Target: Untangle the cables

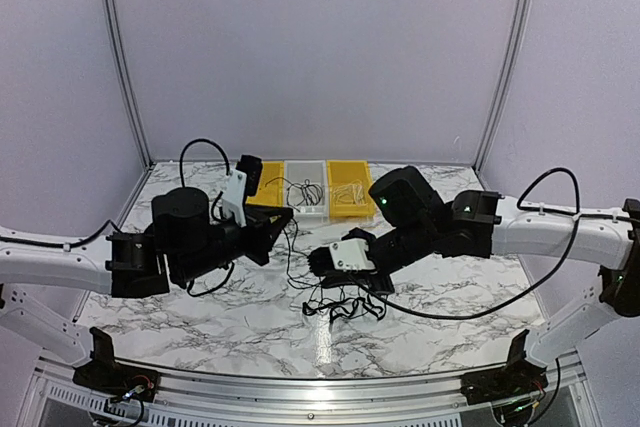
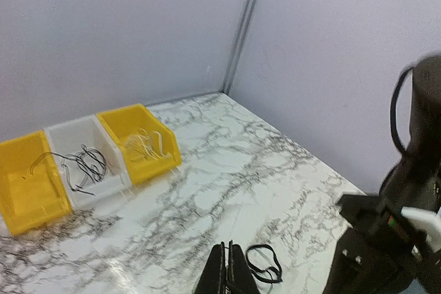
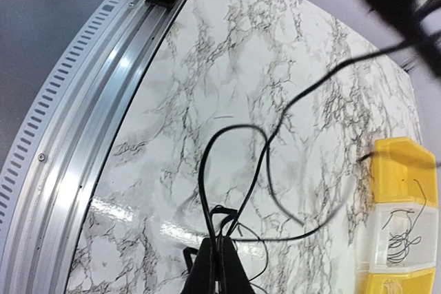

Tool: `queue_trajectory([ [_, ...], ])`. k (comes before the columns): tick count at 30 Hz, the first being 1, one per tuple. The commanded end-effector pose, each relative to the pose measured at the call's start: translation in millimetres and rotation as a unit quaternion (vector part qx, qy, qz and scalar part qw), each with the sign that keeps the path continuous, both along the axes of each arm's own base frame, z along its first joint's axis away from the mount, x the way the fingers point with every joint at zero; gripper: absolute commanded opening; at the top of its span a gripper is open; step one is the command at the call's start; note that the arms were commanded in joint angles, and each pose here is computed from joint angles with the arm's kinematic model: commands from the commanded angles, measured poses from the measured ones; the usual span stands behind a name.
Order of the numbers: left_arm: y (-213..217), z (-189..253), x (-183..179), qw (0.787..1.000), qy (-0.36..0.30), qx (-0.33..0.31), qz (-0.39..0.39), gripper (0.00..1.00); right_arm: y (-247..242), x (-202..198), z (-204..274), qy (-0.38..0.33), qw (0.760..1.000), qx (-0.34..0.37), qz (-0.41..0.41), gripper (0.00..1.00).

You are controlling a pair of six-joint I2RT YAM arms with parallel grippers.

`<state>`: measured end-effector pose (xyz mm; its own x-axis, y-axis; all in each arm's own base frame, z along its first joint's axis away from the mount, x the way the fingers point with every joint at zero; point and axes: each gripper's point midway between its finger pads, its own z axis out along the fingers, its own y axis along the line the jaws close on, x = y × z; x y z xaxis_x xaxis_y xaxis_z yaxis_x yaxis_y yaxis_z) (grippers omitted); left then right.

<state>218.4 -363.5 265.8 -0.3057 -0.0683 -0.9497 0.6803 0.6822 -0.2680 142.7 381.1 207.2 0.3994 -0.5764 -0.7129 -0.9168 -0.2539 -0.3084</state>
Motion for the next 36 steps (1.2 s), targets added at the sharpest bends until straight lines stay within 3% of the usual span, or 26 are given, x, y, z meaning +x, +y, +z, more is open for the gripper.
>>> queue_trajectory([
  [1, 47, 61, 27, 0.993, -0.064, 0.000, 0.095, 0.00, -18, -15, -11, 0.006, 1.000, -0.009, 0.010, 0.00],
  [9, 75, 86, 56, 0.987, -0.079, 0.002, 0.142, 0.00, -29, -15, -26, 0.033, 0.999, -0.011, -0.010, 0.02],
  [11, 78, 84, 67, 0.985, -0.075, 0.012, 0.152, 0.00, -32, -3, -26, 0.038, 0.999, -0.008, -0.027, 0.09],
  [15, 82, 79, 97, 0.982, -0.062, 0.048, 0.174, 0.00, -50, 25, -33, 0.055, 0.996, -0.005, -0.072, 0.34],
  [19, 83, 69, 127, 0.975, -0.061, 0.088, 0.193, 0.00, -64, 37, -39, 0.063, 0.992, 0.007, -0.106, 0.43],
  [26, 95, 49, 190, 0.963, -0.036, 0.133, 0.234, 0.00, -83, 61, -60, 0.040, 0.986, -0.008, -0.159, 0.45],
  [33, 107, 41, 241, 0.957, -0.022, 0.136, 0.257, 0.00, -91, 72, -63, 0.020, 0.983, -0.017, -0.183, 0.46],
  [36, 122, 49, 255, 0.950, -0.024, 0.127, 0.283, 0.00, -93, 72, -68, 0.021, 0.982, -0.024, -0.185, 0.53],
])
